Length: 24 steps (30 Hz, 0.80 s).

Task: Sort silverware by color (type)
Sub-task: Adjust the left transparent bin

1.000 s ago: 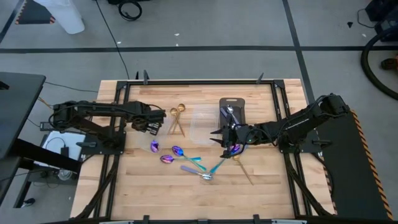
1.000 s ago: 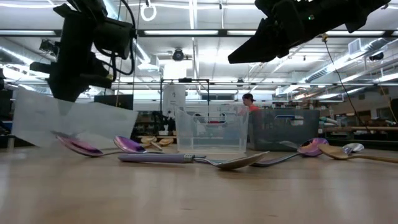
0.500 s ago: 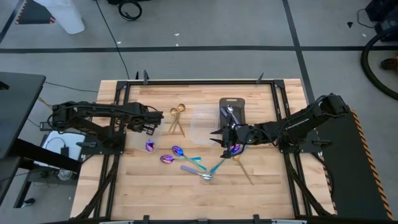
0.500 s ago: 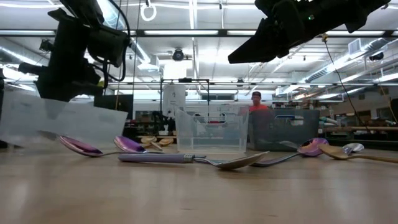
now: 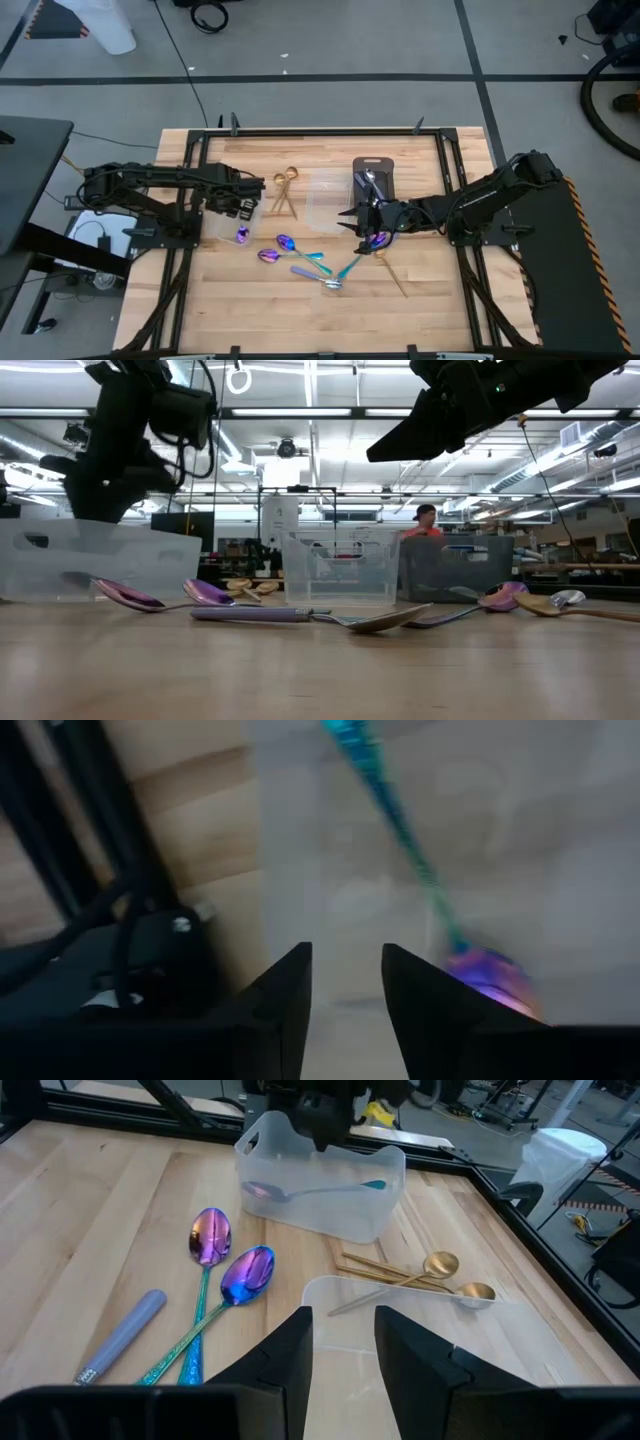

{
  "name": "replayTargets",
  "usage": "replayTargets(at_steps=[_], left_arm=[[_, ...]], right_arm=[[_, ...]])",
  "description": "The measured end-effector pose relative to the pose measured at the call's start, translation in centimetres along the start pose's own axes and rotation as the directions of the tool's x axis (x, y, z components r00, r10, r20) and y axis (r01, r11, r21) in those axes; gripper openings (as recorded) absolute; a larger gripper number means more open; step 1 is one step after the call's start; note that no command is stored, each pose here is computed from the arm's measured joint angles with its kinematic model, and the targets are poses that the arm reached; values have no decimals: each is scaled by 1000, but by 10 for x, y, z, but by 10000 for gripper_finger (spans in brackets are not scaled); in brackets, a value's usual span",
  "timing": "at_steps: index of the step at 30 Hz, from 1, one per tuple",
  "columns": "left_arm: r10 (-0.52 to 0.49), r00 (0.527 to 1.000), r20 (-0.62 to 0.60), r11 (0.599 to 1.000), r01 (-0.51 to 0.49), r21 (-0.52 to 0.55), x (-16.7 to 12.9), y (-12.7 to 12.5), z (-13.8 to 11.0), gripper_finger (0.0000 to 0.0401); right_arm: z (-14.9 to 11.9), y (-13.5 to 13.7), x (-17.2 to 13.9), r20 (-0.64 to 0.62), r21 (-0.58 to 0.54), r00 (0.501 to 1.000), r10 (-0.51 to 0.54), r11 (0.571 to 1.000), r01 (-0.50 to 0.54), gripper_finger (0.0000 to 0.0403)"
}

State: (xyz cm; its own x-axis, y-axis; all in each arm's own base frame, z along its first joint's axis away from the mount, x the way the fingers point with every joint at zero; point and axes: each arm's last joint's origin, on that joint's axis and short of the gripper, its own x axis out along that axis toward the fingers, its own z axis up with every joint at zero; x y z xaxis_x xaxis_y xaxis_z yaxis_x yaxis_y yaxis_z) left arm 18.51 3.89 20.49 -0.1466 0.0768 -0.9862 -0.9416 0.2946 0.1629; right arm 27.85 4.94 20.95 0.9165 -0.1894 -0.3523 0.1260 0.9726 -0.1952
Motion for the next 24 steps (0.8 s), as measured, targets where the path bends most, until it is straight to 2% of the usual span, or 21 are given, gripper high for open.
replayTargets(at_steps=[4, 9, 13, 17, 19, 24], left_arm=[[-124, 991, 41, 982, 117, 146, -19, -15, 0, 132], [-299, 944, 139, 905, 234, 356, -32, -38, -7, 132], [-335, 899, 283, 897, 211, 389, -36, -47, -4, 132], [-401, 857, 325, 872, 249, 421, -39, -54, 3, 133], [-411, 860, 303, 860, 255, 442, -37, -57, 5, 133], [-345, 922, 178, 837, 216, 503, -19, -60, 12, 133]], right_arm=[[0, 0, 0, 0, 0, 1000, 0, 1000, 0, 121], [0, 0, 0, 0, 0, 1000, 0, 1000, 0, 121], [0, 0, 0, 0, 0, 1000, 0, 1000, 0, 121], [0, 0, 0, 0, 2, 1000, 0, 1000, 0, 121], [0, 0, 0, 0, 3, 1000, 0, 1000, 0, 121], [0, 0, 0, 1, 3, 1000, 0, 1000, 0, 121]])
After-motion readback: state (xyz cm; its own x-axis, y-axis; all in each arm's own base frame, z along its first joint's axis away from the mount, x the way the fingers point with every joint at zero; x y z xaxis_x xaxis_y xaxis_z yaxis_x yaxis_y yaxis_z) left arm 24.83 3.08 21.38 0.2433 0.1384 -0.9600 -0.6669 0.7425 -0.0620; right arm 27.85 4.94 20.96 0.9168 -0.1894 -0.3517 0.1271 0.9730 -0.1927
